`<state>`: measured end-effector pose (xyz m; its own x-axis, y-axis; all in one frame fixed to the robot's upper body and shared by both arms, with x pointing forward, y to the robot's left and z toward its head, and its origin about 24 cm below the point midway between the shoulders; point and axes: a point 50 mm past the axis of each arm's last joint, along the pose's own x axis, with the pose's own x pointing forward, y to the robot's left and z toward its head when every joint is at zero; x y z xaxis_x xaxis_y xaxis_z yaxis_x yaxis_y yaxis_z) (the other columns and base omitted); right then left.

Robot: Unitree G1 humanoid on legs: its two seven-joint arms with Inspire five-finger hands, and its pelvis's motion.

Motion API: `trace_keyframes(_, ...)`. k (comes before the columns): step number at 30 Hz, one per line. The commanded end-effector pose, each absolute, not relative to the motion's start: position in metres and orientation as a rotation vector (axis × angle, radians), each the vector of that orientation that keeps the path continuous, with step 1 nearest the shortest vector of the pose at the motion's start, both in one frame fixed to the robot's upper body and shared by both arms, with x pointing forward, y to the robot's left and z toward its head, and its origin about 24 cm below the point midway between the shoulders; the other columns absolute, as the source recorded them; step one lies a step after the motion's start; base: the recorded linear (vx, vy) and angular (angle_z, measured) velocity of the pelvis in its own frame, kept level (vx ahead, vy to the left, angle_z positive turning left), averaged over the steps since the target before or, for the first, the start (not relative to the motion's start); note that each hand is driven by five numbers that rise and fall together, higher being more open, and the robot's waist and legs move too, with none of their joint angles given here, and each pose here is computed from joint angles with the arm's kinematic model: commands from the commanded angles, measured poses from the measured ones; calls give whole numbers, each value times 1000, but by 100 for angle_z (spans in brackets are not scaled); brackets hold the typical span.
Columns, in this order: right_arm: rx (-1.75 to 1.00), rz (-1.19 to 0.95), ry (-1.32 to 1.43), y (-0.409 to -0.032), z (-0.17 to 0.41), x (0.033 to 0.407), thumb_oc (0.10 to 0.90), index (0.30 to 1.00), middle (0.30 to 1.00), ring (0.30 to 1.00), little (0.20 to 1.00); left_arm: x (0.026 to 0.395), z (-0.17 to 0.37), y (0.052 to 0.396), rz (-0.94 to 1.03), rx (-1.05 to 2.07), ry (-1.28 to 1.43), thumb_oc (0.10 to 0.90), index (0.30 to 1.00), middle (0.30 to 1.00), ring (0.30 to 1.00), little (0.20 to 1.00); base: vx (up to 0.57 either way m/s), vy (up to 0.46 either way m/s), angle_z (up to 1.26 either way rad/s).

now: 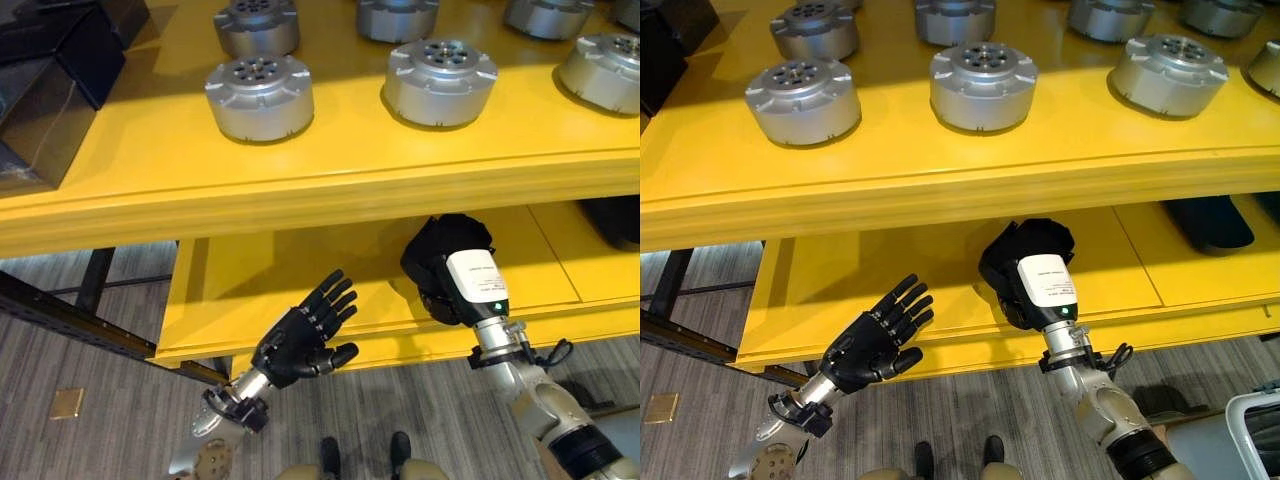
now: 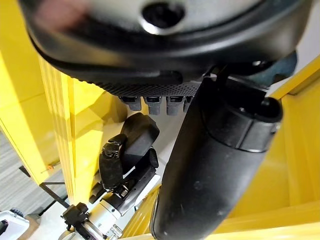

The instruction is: Move parts from the plastic box to the shelf.

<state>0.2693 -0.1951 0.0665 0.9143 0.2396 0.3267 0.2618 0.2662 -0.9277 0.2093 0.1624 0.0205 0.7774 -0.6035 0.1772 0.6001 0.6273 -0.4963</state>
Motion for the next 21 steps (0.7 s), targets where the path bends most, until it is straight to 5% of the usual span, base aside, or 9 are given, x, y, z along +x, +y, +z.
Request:
trace_keyframes(1, -1249, -132, -698, -183, 120, 289, 400, 300, 300, 300, 300, 216, 50, 165, -754, -573, -192, 900, 1000, 1000, 1000, 1000, -3, -138, -4)
trace_keyframes(21, -1387, 43, -742, -179, 127, 295, 400, 300, 300, 300, 300, 209, 45, 163, -786, -669, -154, 900, 1000, 1000, 1000, 1000, 48, -218, 14)
